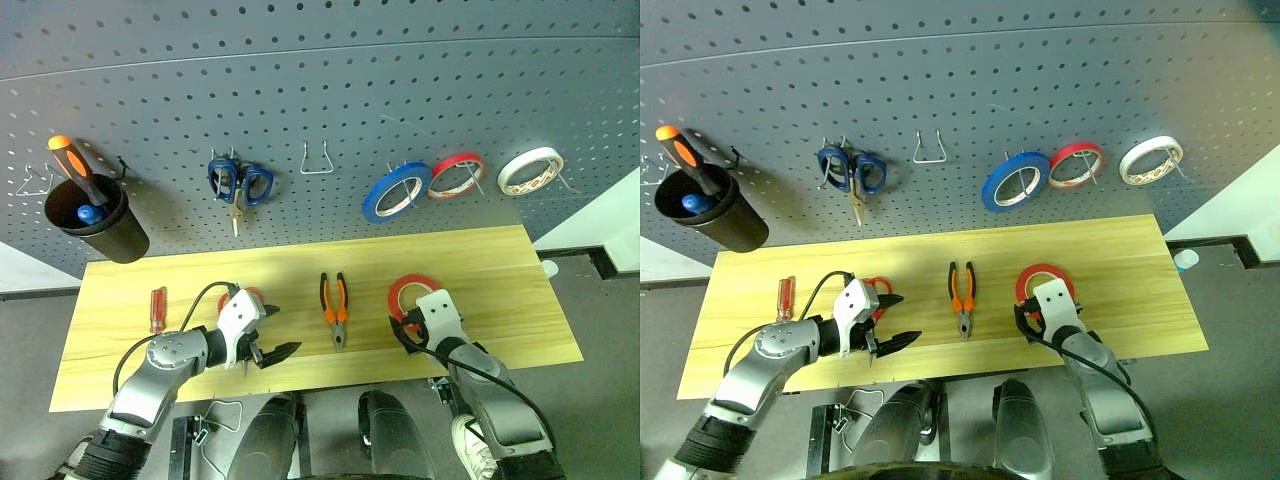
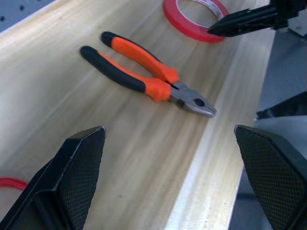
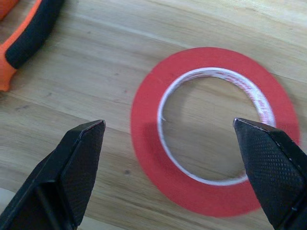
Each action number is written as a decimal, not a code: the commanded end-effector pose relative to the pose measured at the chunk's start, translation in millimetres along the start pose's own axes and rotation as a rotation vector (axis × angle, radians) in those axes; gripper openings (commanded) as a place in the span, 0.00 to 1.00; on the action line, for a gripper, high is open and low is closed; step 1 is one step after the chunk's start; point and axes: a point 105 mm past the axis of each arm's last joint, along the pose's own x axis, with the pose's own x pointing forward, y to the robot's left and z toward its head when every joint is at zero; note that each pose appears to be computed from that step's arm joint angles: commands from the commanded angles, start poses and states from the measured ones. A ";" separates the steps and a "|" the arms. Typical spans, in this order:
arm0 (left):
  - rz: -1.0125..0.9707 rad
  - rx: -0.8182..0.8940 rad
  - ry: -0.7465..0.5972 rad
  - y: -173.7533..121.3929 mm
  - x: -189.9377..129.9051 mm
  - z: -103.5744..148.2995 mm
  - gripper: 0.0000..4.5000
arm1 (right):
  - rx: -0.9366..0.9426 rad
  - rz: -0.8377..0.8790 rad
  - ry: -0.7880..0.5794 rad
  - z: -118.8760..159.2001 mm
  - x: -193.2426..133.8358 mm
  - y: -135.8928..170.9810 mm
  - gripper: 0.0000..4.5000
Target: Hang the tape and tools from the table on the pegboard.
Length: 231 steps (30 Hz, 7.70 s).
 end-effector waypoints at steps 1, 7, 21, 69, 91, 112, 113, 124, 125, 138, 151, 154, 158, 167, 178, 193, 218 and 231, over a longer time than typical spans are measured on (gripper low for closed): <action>-0.011 0.010 -0.015 -4.8 0.0 4.1 1.00 | -0.008 0.051 -0.011 2.5 2.2 12.0 1.00; -0.010 0.005 -0.017 -6.4 -0.6 4.5 1.00 | -0.020 0.119 -0.003 3.5 6.0 27.0 1.00; -0.015 -0.041 -0.006 -28.6 -10.7 1.9 1.00 | -0.065 0.071 0.066 5.7 25.3 20.3 1.00; -0.036 -0.099 -0.008 -31.4 -24.3 -6.4 1.00 | 0.030 0.134 -0.221 45.7 -3.3 32.0 1.00; -0.039 -0.105 0.002 -37.4 -28.8 -6.2 1.00 | -0.020 0.146 0.160 -20.0 -2.5 34.5 1.00; -0.025 -0.102 0.008 -36.1 -30.6 -4.6 1.00 | -0.022 0.123 0.157 -17.1 -1.2 28.5 0.15; -0.024 -0.102 0.008 -36.0 -30.5 -4.5 1.00 | -0.024 0.123 0.155 -16.6 -1.1 28.4 0.15; 0.024 -0.104 -0.007 -27.9 -41.9 -0.4 1.00 | 0.035 0.205 -0.175 37.5 -63.0 21.6 0.15; 0.027 -0.104 -0.004 -26.4 -42.6 -1.7 1.00 | 0.042 0.208 -0.201 40.3 -73.3 20.7 0.15; -0.013 -0.082 -0.038 -16.1 -32.5 5.3 1.00 | 0.183 -0.210 -0.525 77.7 -144.7 -56.8 0.15; -0.018 -0.079 -0.056 -14.9 -32.0 6.2 1.00 | 0.157 -0.266 -0.704 122.2 -132.0 -65.1 0.15; -0.018 -0.078 -0.076 -14.9 -34.9 8.0 1.00 | 0.147 -0.238 -0.731 129.9 -136.8 -58.8 0.15; -0.050 -0.069 -0.107 -19.4 -38.8 11.4 1.00 | 0.135 -0.204 -0.753 136.7 -145.2 -52.5 0.15; -0.215 -0.027 -0.375 -32.6 -52.3 65.0 1.00 | 0.121 -0.172 -0.733 135.3 -156.3 -52.6 0.15; -0.225 0.110 -0.404 -12.1 -55.3 114.4 1.00 | 0.087 -0.076 -0.837 171.8 -162.6 -37.9 0.15; -0.223 0.164 -0.477 -7.0 -41.2 138.6 1.00 | 0.091 -0.004 -0.886 192.6 -138.4 -29.3 0.15; -0.248 0.158 -0.523 -16.7 -32.0 140.4 1.00 | 0.136 -0.011 -0.871 185.4 -106.5 -40.6 0.15; -0.244 0.163 -0.539 -17.9 -32.7 143.5 1.00 | 0.155 0.042 -0.857 187.2 -63.9 -39.0 0.15</action>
